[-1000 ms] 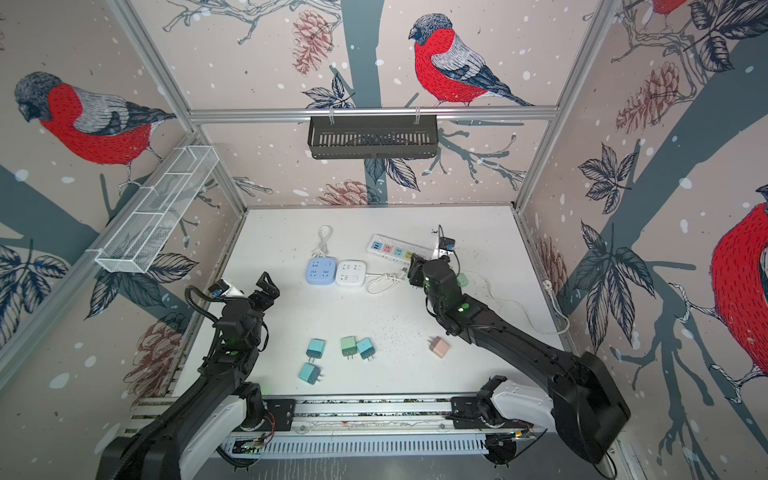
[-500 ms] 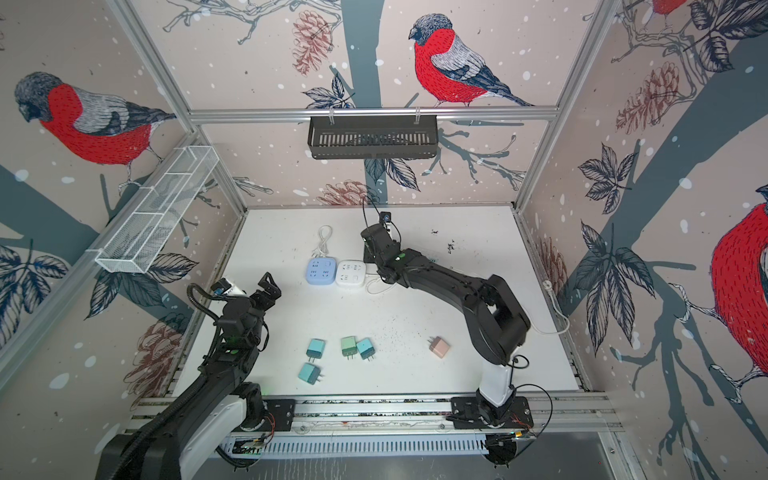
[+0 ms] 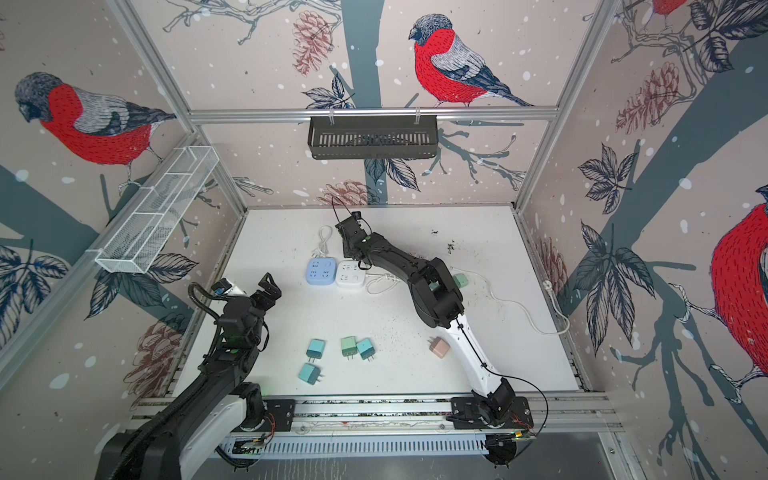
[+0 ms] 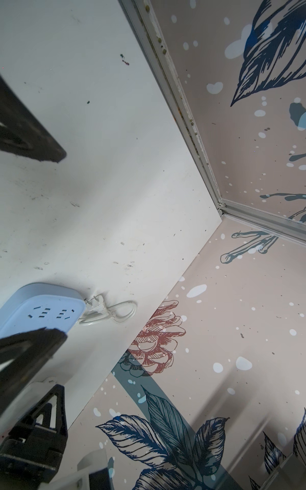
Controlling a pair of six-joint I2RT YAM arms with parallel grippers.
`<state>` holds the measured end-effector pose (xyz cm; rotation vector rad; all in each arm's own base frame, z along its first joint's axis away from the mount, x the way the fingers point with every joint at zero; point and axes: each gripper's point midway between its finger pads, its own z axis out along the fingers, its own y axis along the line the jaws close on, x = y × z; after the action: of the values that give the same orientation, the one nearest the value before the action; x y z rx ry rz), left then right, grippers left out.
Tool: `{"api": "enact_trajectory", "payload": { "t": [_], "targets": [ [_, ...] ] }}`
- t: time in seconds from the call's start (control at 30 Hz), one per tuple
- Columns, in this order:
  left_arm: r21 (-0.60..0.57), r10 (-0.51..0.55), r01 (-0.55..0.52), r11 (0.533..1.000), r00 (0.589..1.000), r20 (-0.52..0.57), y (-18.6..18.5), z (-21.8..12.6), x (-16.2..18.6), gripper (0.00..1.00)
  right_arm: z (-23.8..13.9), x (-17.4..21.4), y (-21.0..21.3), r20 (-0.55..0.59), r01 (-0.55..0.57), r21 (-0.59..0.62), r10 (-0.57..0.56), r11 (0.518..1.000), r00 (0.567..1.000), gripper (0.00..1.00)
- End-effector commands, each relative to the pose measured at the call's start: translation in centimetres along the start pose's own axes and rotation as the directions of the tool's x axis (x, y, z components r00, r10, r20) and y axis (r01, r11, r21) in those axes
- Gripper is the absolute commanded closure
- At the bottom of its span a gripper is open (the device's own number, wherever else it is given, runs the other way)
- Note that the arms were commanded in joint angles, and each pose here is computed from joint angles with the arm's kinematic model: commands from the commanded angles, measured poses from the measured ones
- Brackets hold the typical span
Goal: Insert the plug
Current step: 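Swing the right gripper toward the power strip and socket cubes, then move the right gripper down over the teal plug adapter nearest the robot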
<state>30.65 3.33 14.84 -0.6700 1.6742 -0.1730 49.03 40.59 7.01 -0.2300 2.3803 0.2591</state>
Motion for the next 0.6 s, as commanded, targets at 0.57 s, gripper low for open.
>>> {"api": "enact_trajectory", "payload": {
  "t": [0.57],
  "targets": [
    [-0.012,-0.023,0.023,1.0,1.0,0.014,0.0,0.2,-0.5,0.03,1.7,4.7,1.8,-0.101,0.148,-0.044,-0.152,0.988,0.983,0.54]
  ]
}}
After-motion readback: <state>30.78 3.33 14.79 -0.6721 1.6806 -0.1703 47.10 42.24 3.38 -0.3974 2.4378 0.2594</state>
